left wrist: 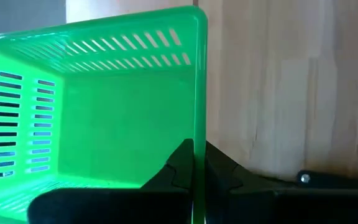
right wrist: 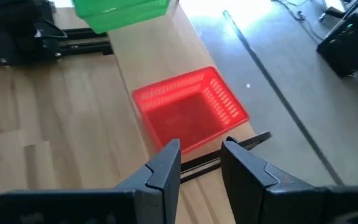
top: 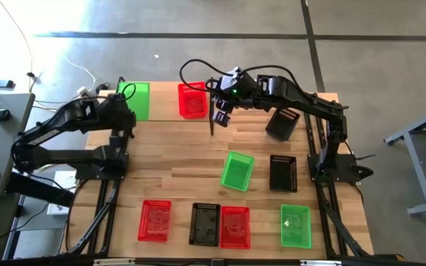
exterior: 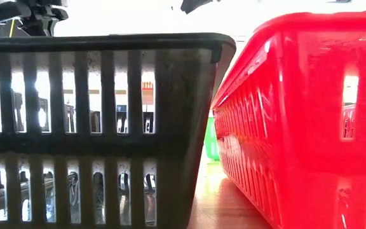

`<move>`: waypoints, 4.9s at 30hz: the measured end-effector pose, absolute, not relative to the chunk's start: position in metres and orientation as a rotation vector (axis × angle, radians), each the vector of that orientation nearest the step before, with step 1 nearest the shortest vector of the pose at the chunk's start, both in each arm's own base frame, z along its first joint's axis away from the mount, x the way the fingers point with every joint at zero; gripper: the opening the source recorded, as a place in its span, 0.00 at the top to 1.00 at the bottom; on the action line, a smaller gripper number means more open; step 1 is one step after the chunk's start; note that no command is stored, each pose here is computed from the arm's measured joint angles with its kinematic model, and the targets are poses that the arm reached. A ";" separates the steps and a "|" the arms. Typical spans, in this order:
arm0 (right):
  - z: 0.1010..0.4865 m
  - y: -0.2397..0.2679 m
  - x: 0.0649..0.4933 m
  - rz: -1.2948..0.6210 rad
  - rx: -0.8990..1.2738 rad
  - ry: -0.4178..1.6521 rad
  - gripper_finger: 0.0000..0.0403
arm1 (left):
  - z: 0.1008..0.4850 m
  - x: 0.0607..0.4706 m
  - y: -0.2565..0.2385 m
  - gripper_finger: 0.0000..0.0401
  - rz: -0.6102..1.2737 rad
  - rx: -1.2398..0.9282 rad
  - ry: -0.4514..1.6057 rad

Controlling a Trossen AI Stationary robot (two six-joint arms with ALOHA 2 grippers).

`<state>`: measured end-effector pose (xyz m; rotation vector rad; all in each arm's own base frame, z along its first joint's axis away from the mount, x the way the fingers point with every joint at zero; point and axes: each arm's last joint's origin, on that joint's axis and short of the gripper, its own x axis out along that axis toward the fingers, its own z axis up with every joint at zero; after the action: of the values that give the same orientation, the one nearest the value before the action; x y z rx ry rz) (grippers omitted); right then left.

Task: Stack baskets on shelf by color
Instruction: Put the left green bin on the shelf, then put the bottom center black bin on the shelf

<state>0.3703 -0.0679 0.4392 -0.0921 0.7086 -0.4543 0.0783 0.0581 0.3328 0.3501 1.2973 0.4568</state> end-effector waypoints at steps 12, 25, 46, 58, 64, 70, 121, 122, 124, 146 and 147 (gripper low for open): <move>0.439 -0.067 0.371 -0.432 -0.084 0.708 0.75 | 0.324 0.080 0.088 1.00 0.435 0.238 1.417; 0.439 -0.067 0.371 -0.426 -0.101 0.712 0.75 | 0.313 0.081 0.114 1.00 0.379 0.206 1.548; 0.439 -0.067 0.371 -0.426 -0.102 0.712 0.75 | 0.312 0.076 0.121 0.86 0.410 0.237 1.614; 0.439 -0.067 0.371 -0.427 -0.099 0.712 0.75 | 0.313 0.078 0.120 0.78 0.473 0.227 1.626; 0.439 -0.066 0.371 -0.424 -0.100 0.711 0.75 | 0.313 0.079 0.119 0.77 0.538 0.225 1.645; 0.439 -0.052 0.373 -0.388 -0.092 0.704 0.75 | 0.317 0.077 0.115 0.77 0.601 0.279 1.670; 0.400 0.110 0.398 0.035 0.243 0.553 0.75 | 0.317 0.116 0.066 0.78 0.287 -0.258 1.203; 0.399 0.115 0.399 0.051 0.243 0.539 0.75 | 0.317 0.117 0.063 0.78 0.268 -0.286 1.195; 0.396 0.126 0.399 0.081 0.244 0.512 0.75 | 0.317 0.120 0.058 0.78 0.242 -0.336 1.184; 0.345 0.218 0.406 0.212 0.260 0.526 0.60 | 0.330 0.105 0.013 0.78 0.143 -0.467 1.096; 0.339 0.221 0.407 0.215 0.254 0.541 0.60 | 0.330 0.103 0.013 0.78 0.143 -0.469 1.090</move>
<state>0.4074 0.2211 0.3391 0.2544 0.5409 0.2149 0.1035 0.0130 0.3301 -0.4689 1.0898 0.1434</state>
